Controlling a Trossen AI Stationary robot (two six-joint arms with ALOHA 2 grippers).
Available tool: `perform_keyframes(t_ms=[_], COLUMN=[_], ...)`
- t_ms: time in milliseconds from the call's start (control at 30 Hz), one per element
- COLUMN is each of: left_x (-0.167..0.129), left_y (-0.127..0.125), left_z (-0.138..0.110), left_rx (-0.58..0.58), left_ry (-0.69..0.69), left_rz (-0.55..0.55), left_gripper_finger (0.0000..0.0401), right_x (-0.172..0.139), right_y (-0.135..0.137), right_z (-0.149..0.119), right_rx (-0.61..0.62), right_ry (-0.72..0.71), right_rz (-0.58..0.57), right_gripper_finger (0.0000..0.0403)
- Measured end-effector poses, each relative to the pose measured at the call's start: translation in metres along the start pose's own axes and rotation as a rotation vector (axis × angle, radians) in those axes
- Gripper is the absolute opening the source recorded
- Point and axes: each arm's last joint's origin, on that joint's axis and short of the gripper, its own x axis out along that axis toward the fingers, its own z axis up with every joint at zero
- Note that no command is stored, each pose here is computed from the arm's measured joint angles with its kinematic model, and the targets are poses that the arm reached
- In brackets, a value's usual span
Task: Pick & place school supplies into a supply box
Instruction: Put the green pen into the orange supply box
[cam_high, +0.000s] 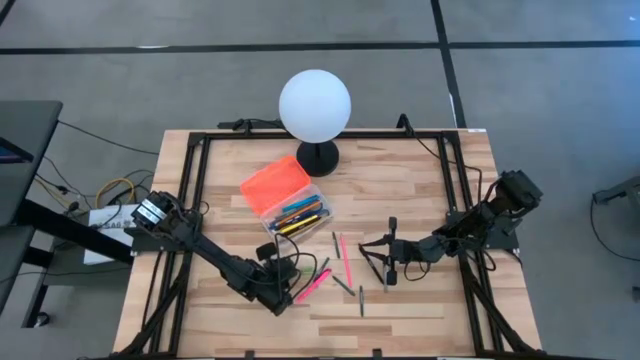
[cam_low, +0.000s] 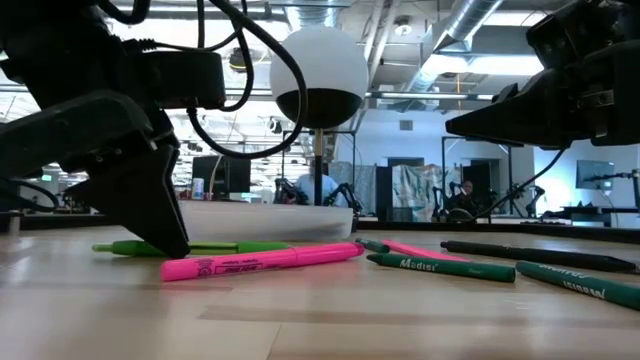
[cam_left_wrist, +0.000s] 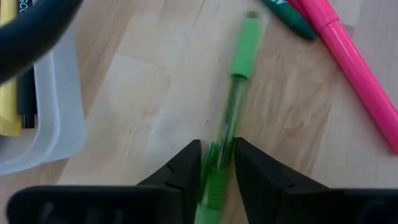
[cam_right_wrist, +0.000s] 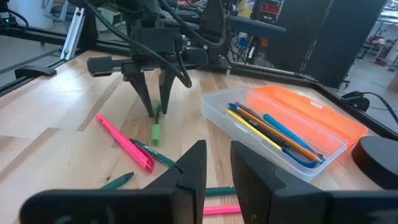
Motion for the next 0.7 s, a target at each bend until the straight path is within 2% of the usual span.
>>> perform_keyframes(t_ms=[167,267,433,700], left_x=[0.0,0.0,-0.001,-0.003], left_y=[0.004,0.007,0.013,0.013], left_z=[-0.002,-0.005,-0.009,-0.011], left_rx=[0.025,0.044,0.023,0.005], left_ry=[0.015,0.039,0.108,0.177], left_rz=[0.039,0.072,0.105,0.077], left_gripper_finger=[0.004,0.0029,0.0041,0.0049], right_x=[0.0,0.0,0.0,0.0], right_y=[0.0,0.0,0.0,0.0], right_z=[0.0,0.0,0.0,0.0], right_rx=[0.017,0.018,0.025,0.026], right_ry=[0.0,0.0,0.0,0.003], right_rz=[-0.001,-0.001,-0.001,0.001], right_gripper_finger=[0.0065,0.0065,0.0065,0.0065])
